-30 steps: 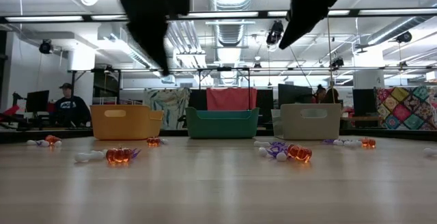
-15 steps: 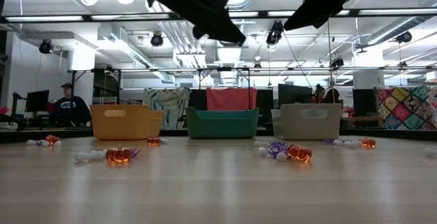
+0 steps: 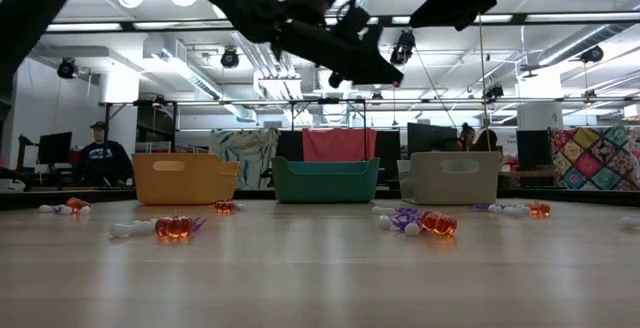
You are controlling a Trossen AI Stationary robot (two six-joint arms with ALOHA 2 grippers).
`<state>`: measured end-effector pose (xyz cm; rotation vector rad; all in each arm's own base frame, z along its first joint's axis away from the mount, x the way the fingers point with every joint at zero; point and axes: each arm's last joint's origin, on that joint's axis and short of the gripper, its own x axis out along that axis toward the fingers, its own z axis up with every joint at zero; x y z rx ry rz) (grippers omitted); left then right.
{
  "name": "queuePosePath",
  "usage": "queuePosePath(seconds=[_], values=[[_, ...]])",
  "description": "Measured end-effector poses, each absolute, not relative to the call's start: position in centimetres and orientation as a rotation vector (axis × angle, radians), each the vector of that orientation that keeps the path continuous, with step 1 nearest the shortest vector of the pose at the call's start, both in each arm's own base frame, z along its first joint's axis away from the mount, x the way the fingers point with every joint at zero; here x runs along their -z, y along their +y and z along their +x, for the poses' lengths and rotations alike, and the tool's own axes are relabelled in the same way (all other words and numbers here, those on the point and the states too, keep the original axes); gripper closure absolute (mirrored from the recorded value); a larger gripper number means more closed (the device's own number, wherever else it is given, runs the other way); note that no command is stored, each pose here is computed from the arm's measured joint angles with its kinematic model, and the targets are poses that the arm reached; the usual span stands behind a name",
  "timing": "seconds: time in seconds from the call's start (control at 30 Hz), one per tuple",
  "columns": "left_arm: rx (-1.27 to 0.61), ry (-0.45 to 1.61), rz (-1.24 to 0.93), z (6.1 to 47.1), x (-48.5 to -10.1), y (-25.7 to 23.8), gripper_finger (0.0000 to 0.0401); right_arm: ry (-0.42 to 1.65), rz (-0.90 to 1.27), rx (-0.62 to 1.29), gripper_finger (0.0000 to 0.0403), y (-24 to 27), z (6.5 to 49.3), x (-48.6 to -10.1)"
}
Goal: Sort Halloween decoration
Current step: Put the orange pumpkin toy into the gray bin
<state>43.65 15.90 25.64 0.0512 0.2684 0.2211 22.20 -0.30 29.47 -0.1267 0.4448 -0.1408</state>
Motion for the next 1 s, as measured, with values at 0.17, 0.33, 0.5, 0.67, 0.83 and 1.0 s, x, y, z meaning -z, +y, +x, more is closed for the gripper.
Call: queuePosePath(seconds=[0.17,0.33,0.5,0.67,0.83,1.0], values=[[-0.225,0.311,0.026,46.3,-24.1,17.3,0.0344,0.444,-0.122,0.142,0.0335,-0.3,22.2,-29.5],[-0.222,0.358,0.008,48.3,-22.8,18.1,0.0344,0.445,-0.12,0.143,0.0335,-0.3,22.2,-29.5],[-0.223,0.388,-0.008,49.1,-21.6,18.5,0.0344,0.446,-0.118,0.143,0.0335,-0.3,22.2,-29.4],[-0.217,0.485,-0.043,49.3,-20.1,18.4,0.0344,0.447,-0.118,0.143,0.0335,-0.3,22.2,-29.4],[-0.197,0.512,-0.036,49.6,-19.5,17.6,0.0344,0.448,-0.12,0.146,0.0335,-0.3,22.2,-29.4],[-0.184,0.524,-0.037,49.7,-19.3,17.0,0.0344,0.448,-0.118,0.146,0.0335,-0.3,22.2,-29.4]])
